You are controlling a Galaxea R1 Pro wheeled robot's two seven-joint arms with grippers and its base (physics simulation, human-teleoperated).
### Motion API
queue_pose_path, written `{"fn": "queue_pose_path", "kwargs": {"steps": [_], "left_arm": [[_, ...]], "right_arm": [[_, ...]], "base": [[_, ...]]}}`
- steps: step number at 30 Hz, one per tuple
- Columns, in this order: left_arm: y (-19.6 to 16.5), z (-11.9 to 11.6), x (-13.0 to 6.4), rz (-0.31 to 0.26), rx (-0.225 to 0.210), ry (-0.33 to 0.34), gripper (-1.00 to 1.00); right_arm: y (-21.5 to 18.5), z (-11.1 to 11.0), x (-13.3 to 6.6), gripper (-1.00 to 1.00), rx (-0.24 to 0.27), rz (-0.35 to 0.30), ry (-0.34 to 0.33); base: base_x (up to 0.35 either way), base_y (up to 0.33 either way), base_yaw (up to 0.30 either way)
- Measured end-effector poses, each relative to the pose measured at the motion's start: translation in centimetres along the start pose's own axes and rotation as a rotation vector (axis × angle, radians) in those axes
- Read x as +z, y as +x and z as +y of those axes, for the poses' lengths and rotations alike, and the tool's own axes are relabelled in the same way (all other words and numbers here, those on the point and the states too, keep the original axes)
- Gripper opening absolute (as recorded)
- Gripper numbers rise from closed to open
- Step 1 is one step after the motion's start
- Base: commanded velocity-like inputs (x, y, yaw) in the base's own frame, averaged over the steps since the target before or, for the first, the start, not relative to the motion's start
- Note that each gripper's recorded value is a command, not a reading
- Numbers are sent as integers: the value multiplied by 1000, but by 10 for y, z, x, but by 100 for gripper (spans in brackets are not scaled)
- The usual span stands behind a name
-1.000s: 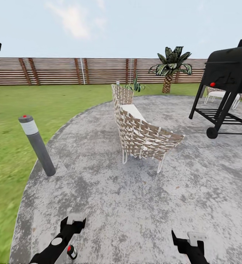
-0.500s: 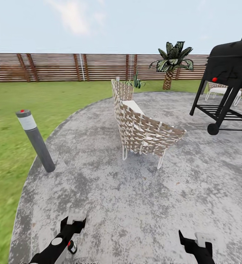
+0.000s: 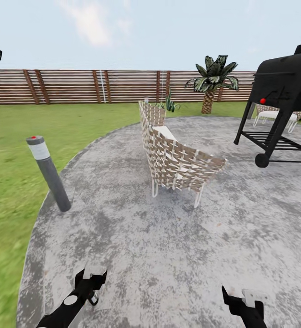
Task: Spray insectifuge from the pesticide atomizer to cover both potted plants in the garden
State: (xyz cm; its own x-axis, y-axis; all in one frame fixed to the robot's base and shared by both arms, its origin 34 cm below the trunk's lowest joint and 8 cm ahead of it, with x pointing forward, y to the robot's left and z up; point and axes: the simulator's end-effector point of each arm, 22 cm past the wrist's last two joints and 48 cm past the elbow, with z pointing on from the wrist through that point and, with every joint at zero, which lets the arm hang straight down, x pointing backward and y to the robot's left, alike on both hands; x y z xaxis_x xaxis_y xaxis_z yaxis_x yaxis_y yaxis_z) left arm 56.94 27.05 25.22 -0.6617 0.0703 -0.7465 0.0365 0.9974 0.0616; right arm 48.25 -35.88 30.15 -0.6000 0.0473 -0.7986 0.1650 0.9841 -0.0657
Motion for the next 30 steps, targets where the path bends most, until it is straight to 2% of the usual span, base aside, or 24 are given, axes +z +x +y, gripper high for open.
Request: {"fn": "queue_pose_path", "kwargs": {"steps": [10,24,30], "left_arm": [[0,0,0,0,0,-1,100],[6,6,-3,-1,-1,-9,100],[4,10,-5,-29,-3,-15,100]], "right_arm": [[0,0,0,100,0,0,0],[1,2,0,100,1,1,-2],[1,2,0,100,1,2,-2]], "base": [[-263,-43,0],[-23,-2,0],[-201,145,0]]}}
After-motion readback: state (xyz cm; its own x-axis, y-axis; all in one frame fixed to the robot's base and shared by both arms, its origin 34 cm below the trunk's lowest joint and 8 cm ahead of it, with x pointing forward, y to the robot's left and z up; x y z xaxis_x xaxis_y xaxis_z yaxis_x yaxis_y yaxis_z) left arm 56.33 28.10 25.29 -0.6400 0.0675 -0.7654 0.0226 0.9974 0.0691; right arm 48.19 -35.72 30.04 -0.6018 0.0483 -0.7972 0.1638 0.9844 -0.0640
